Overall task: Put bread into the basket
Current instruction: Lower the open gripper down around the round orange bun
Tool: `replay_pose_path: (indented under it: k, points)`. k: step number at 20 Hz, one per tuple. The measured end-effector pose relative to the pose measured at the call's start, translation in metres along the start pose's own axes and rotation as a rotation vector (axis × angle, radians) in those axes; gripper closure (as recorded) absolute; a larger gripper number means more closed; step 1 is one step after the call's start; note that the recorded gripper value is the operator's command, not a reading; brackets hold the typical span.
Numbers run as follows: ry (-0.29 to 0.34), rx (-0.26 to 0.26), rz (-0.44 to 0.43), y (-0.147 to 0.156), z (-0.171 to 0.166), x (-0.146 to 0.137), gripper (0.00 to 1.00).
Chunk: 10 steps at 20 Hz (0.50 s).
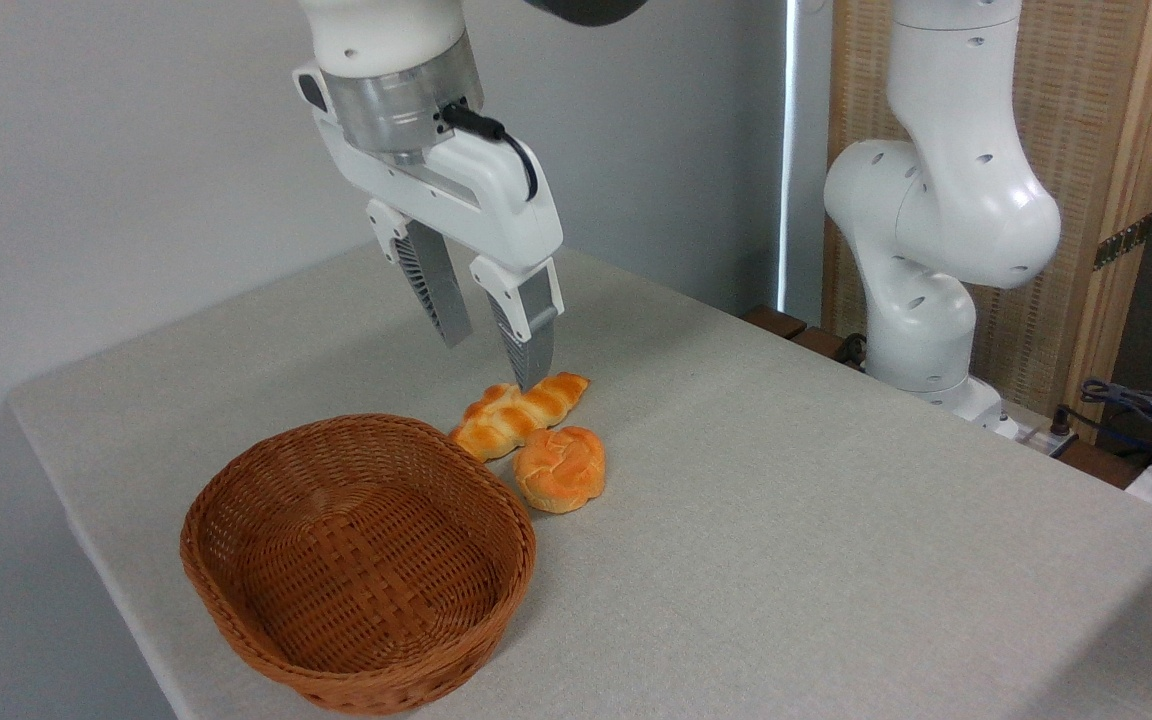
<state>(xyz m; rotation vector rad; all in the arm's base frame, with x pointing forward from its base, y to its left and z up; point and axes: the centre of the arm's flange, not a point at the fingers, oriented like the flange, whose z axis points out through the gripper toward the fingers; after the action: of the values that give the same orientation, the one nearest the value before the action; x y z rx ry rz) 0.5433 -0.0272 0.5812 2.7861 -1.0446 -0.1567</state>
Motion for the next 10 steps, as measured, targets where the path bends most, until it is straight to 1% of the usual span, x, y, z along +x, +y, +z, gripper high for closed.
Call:
replay_pose_path:
  k: [5, 10]
  points:
    - [-0.066, -0.052, 0.013, 0.012, 0.028, -0.003, 0.00]
    - [-0.093, -0.074, 0.022, 0.017, 0.043, -0.005, 0.00]
